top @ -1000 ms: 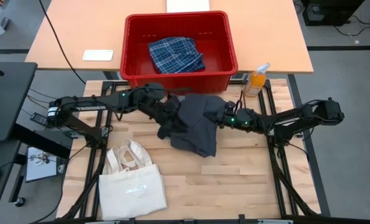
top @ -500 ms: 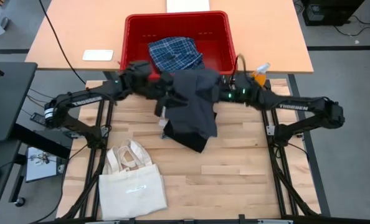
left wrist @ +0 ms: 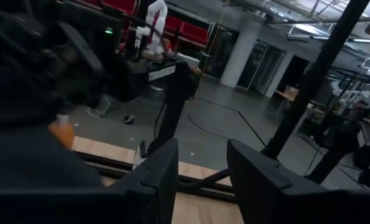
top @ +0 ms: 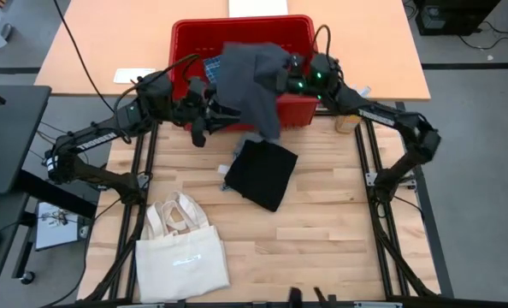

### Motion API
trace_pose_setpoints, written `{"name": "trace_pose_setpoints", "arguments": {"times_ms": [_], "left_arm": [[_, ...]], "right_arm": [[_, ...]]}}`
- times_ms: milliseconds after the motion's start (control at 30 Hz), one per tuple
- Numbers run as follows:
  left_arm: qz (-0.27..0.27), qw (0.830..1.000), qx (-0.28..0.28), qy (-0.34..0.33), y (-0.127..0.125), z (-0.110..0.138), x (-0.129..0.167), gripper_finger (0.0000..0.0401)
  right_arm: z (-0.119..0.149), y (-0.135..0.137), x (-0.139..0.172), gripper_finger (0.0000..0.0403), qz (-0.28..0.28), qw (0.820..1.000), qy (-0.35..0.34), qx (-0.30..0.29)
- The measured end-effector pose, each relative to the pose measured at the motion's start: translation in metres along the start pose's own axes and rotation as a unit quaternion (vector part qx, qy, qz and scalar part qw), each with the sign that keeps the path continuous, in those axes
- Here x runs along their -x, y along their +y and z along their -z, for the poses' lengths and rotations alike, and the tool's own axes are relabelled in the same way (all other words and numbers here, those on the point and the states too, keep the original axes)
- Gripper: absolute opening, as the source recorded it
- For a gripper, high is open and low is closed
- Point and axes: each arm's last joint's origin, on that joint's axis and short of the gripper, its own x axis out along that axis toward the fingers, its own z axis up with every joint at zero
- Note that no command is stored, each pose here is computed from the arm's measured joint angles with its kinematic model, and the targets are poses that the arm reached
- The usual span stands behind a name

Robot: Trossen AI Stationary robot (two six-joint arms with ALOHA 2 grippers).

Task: Fold laundry
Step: Stack the gray pants in the red organizer bin

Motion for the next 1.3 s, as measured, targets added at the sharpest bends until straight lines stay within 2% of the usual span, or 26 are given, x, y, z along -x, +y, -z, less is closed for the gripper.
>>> {"name": "trace_pose_setpoints", "arguments": {"times_ms": [133, 233, 433, 733, 833, 967, 1167, 1300], "left_arm": [[0.000, 1.000, 0.007, -0.005, -0.003, -0.002, 0.004, 0.0141], [-0.001, 1.000, 0.012, -0.007, -0.005, -0.003, 0.005, 0.0141], [-0.006, 1.000, 0.019, -0.009, -0.007, -0.004, 0.009, 0.0141], [-0.032, 0.999, 0.032, -0.003, -0.006, -0.002, 0.011, 0.0141], [-0.041, 0.999, 0.035, -0.002, -0.005, -0.001, 0.011, 0.0141], [-0.065, 0.997, 0.039, 0.002, -0.003, 0.001, 0.011, 0.0141], [-0.081, 0.995, 0.049, 0.012, -0.002, 0.003, 0.011, 0.0141], [-0.086, 0.995, 0.055, 0.014, -0.001, 0.004, 0.011, 0.0141]], "right_arm": [[-0.025, 0.004, -0.023, 0.0035, -0.065, 0.997, -0.030, 0.025], [-0.043, -0.001, -0.039, 0.0035, -0.078, 0.995, -0.043, 0.044], [-0.065, -0.047, -0.073, 0.0035, -0.059, 0.997, -0.042, 0.041], [-0.085, -0.107, -0.088, 0.0035, -0.035, 0.995, -0.083, 0.034], [-0.089, -0.127, -0.090, 0.0035, -0.011, 0.994, -0.113, 0.007], [-0.089, -0.162, -0.092, 0.0035, 0.032, 0.991, -0.128, 0.008], [-0.075, -0.232, -0.087, 0.0047, 0.144, 0.982, -0.076, -0.093], [-0.075, -0.246, -0.077, 0.0062, 0.205, 0.973, -0.048, -0.098]]}}
